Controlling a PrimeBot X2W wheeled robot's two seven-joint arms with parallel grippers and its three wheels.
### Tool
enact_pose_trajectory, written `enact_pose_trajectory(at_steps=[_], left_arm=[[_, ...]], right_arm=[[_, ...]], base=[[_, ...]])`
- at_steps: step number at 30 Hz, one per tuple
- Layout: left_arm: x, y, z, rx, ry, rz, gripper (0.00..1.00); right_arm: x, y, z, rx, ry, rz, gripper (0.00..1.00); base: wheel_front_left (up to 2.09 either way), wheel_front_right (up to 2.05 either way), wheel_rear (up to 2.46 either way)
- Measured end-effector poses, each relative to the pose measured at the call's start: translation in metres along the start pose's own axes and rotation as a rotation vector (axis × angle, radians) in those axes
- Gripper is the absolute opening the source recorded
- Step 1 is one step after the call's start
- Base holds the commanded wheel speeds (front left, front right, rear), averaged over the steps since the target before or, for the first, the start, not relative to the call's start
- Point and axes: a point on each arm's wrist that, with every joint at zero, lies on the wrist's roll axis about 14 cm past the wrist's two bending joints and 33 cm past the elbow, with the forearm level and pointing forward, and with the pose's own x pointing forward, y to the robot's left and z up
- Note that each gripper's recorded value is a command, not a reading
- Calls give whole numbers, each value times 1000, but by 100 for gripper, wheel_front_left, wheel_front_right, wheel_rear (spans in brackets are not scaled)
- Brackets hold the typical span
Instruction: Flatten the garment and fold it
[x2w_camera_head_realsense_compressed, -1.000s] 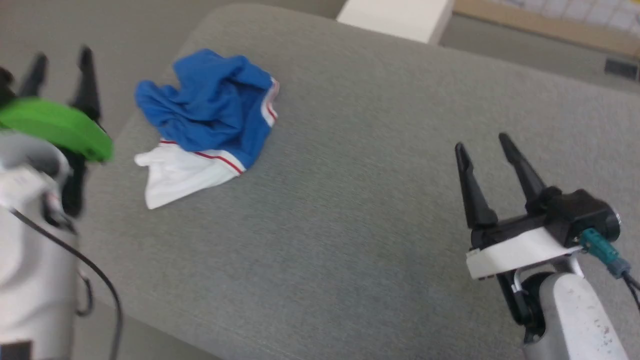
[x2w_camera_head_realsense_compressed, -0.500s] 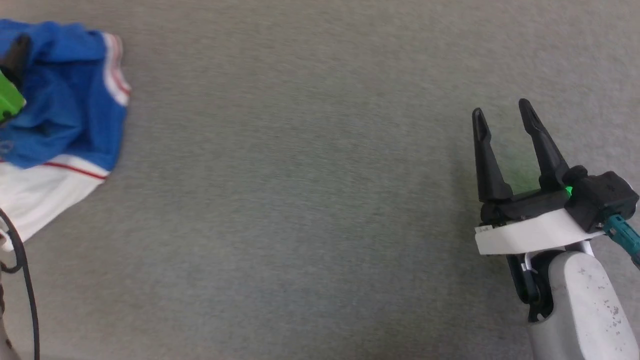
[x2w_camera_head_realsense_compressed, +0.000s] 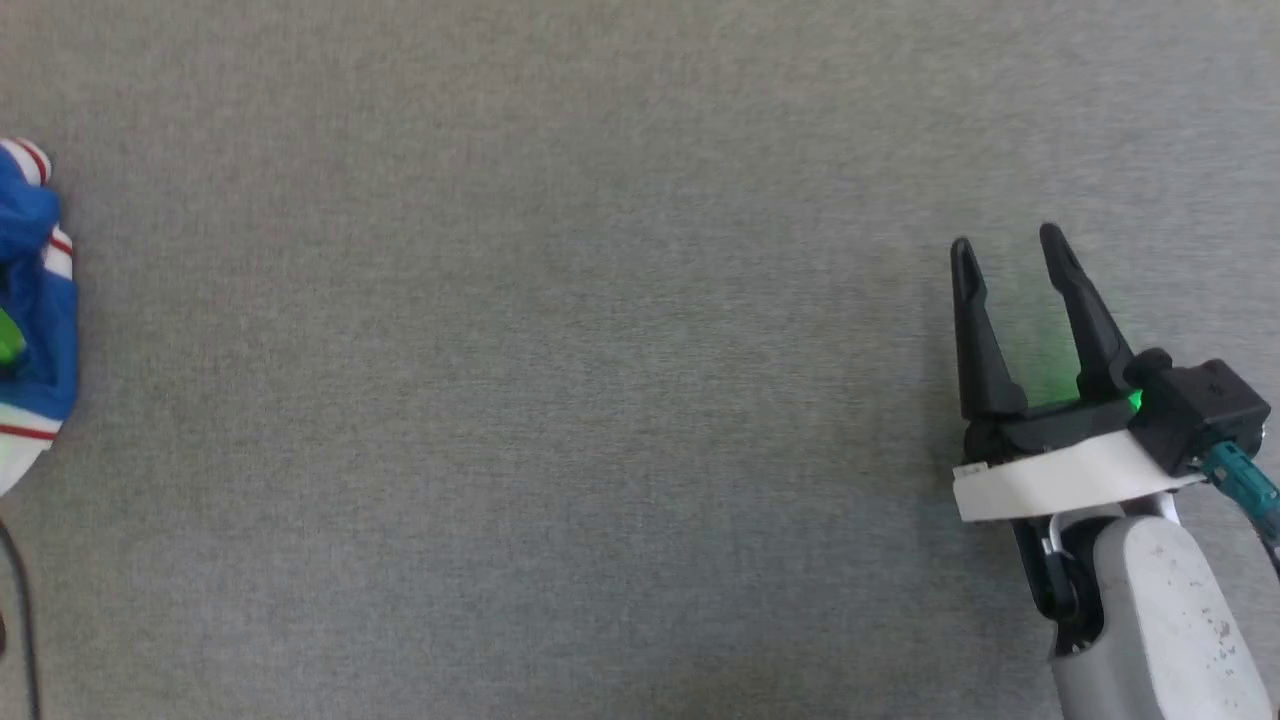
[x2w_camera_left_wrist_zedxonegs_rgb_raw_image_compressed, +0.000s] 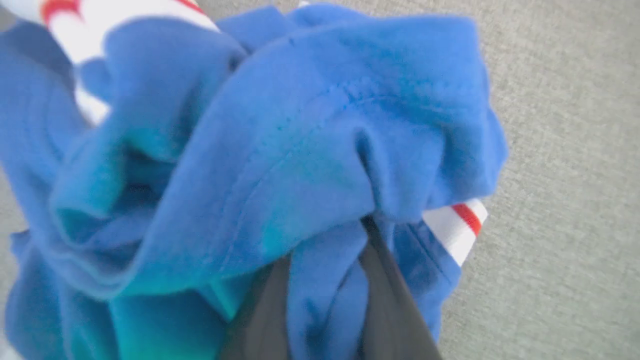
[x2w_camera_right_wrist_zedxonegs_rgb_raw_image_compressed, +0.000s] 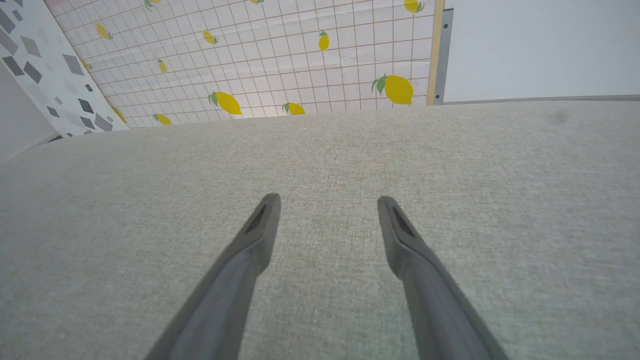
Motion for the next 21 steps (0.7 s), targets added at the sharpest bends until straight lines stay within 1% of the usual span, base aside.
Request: enact_pose_trajectory(at_steps=[3, 4, 5, 9, 11, 14, 16, 19, 21], left_arm=[[-11, 0, 16, 54, -142, 15, 0], [-35, -3, 47, 111, -329, 13, 0], [-49, -7, 65, 133, -425, 6, 0], [-112, -26, 124, 212, -733, -44, 0], [-149, -39, 150, 231, -871, -81, 0], [-210, -66, 181, 248, -1069, -161, 0], [-250, -94, 192, 261, -1177, -234, 0], [-297, -134, 193, 259, -1283, -362, 0], [-320, -158, 188, 254, -1323, -441, 0]], right_arm=[[-10, -6, 9, -8, -10, -23, 100], [-24, -10, 17, -10, -17, -43, 100], [-30, -11, 21, -7, -23, -50, 100], [-49, -10, 41, -6, -63, -61, 100], [-57, -8, 54, -8, -92, -59, 100], [-68, -6, 73, -15, -142, -60, 100], [-77, -5, 86, -20, -175, -63, 100], [-89, -4, 98, -25, -206, -65, 100], [-96, -3, 107, -27, -228, -66, 100]], base=[[0, 0, 0], [0, 0, 0], [0, 0, 0], [0, 0, 0], [0, 0, 0], [0, 0, 0], [0, 0, 0], [0, 0, 0], [0, 0, 0]])
